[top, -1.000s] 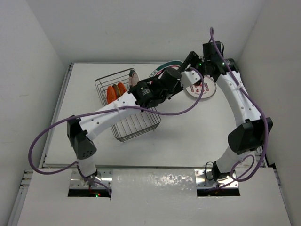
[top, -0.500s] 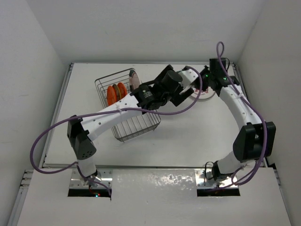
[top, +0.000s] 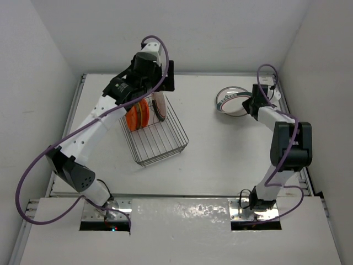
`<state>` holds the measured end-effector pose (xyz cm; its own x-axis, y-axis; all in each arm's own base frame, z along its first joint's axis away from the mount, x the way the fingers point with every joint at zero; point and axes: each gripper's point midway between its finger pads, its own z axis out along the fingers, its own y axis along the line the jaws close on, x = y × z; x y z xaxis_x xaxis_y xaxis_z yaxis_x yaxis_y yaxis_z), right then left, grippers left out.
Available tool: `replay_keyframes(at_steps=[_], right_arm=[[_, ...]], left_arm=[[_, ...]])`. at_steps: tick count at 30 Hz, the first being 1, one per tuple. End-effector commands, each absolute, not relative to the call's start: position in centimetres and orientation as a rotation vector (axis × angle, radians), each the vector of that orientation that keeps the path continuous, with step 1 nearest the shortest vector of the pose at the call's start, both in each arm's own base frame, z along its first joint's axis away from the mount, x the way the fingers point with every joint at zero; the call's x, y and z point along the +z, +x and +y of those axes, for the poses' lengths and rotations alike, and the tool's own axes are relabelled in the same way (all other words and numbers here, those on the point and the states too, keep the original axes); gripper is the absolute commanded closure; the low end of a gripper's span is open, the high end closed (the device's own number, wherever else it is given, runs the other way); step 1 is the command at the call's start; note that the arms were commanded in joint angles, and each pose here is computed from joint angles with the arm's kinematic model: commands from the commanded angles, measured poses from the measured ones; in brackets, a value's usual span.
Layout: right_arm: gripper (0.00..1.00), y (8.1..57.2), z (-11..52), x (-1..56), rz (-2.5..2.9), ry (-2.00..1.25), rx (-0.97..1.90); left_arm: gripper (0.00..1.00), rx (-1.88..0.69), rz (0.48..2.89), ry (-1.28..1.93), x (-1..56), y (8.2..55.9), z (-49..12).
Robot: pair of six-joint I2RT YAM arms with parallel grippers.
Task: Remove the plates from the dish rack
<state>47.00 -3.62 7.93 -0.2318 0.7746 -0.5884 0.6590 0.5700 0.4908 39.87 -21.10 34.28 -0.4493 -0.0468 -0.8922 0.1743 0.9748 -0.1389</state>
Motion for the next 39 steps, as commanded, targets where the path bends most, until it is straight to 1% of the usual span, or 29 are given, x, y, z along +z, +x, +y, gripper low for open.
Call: replay_keyframes(at_steps=[1, 4, 5, 6, 7, 8, 9, 10, 11, 12, 13, 14, 15, 16, 17, 18, 21, 22, 23, 25, 26, 29, 30, 32, 34, 35, 36, 38, 39], right_arm=[[0.99, 49.8, -4.9, 9.6, 1.805, 1.157, 0.196], [0.9, 49.6, -5.3, 7.7, 1.83, 1.171, 0.174], [0.67, 50.3, -5.2, 8.2, 1.836, 1.149, 0.178], [0.56, 50.6, -5.0, 7.9, 1.862, 1.137, 0.181], [0.44, 50.2, -4.6, 5.8, 1.949, 1.148, 0.163], [0.27, 51.4, -4.4, 6.7, 1.951, 1.139, 0.185], [0.2, 51.7, -4.2, 6.2, 1.976, 1.132, 0.198], [0.1, 51.0, -4.0, 5.0, 2.037, 1.154, 0.18], [0.01, 51.5, -3.9, 5.5, 2.039, 1.155, 0.192], [0.01, 51.6, -3.5, 5.4, 2.061, 1.161, 0.206], [0.01, 49.9, -3.1, 4.2, 2.175, 1.182, 0.164], [0.01, 51.1, -3.1, 5.1, 2.195, 1.162, 0.159], [0.01, 50.6, -2.8, 4.8, 2.255, 1.157, 0.146], [0.01, 47.9, -2.1, 3.7, 2.413, 1.143, 0.079], [0.01, 48.5, -2.2, 4.1, 2.452, 1.114, 0.034], [0.01, 45.5, -2.4, 3.6, 2.585, 1.113, -0.071], [0.01, 42.9, -4.0, 4.7, 2.593, 1.108, -0.232], [0.01, 41.0, -4.3, 3.9, 2.611, 1.109, -0.28], [0.01, 41.1, -4.9, 5.8, 2.536, 1.09, -0.288], [0.01, 39.4, -5.4, 6.5, 2.528, 1.079, -0.325], [0.01, 39.0, -5.3, 8.2, 2.504, 1.064, -0.319], [0.01, 38.3, -4.0, 10.5, 2.477, 0.931, -0.282], [0.01, 37.7, -3.0, 10.3, 2.495, 0.874, -0.281], [0.01, 36.9, -1.7, 11.3, 2.492, 0.79, -0.278], [0.01, 36.3, -0.8, 11.8, 2.493, 0.733, -0.274], [0.01, 36.1, 0.3, 12.1, 2.5, 0.677, -0.27], [0.01, 35.6, 0.6, 12.8, 2.48, 0.651, -0.274], [0.01, 35.4, 1.5, 13.7, 2.455, 0.597, -0.263], [0.01, 35.2, 1.6, 14.0, 2.449, 0.588, -0.252]], left_arm=[[0.0, -0.35, 2.065, 0.051, 33.6, 39.3, -21.6], [0.0, -0.399, 2.072, -0.014, 33.6, 39.9, -21.3], [0.0, -0.417, 2.077, -0.063, 33.6, 40.2, -20.8], [0.0, -0.439, 2.091, -0.076, 33.3, 40.4, -20.8], [0.0, -0.438, 2.122, -0.098, 32.4, 40.7, -20.7], [0.0, -0.445, 2.131, -0.135, 32.2, 41.1, -20.3], [0.0, -0.44, 2.143, -0.15, 31.9, 41.3, -20.0], [0.0, -0.433, 2.167, -0.166, 30.9, 41.6, -20.0], [0.0, -0.435, 2.173, -0.199, 30.7, 41.9, -19.6], [0.0, -0.444, 2.184, -0.213, 30.4, 42.0, -19.5], [0.0, -0.441, 2.201, -0.232, 29.7, 42.4, -19.5], [0.0, -0.446, 2.204, -0.266, 29.6, 42.7, -19.1], [0.0, -0.438, 2.212, -0.282, 29.3, 43.0, -19.0], [0.0, -0.427, 2.228, -0.291, 28.6, 43.5, -19.0], [0.0, -0.414, 2.229, -0.308, 28.4, 43.7, -18.9], [0.0, -0.401, 2.243, -0.315, 27.9, 44.1, -18.9], [0.0, -0.383, 2.256, -0.344, 27.1, 44.7, -18.9], [0.0, -0.384, 2.253, -0.359, 27.0, 44.9, -18.9], [0.0, -0.385, 2.258, -0.362, 26.6, 45.2, -19.1], [0.0, -0.401, 2.26, -0.373, 26.4, 45.6, -19.5], [0.0, -0.404, 2.266, -0.381, 26.0, 45.9, -19.6], [0.0, -0.431, 2.271, -0.409, 25.4, 46.5, -20.3], [0.0, -0.434, 2.273, -0.425, 25.1, 46.7, -20.4], [0.0, -0.393, 2.274, -0.466, 24.3, 47.1, -20.0], [0.04, -0.371, 2.263, -0.479, 23.7, 47.7, -19.7], [0.09, -0.368, 2.268, -0.481, 23.0, 48.3, -20.0], [0.29, -0.371, 2.271, -0.468, 22.8, 48.7, -20.2], [0.45, -0.366, 2.294, -0.466, 21.7, 49.4, -20.7], [0.57, -0.373, 2.293, -0.465, 21.7, 49.7, -20.9]])
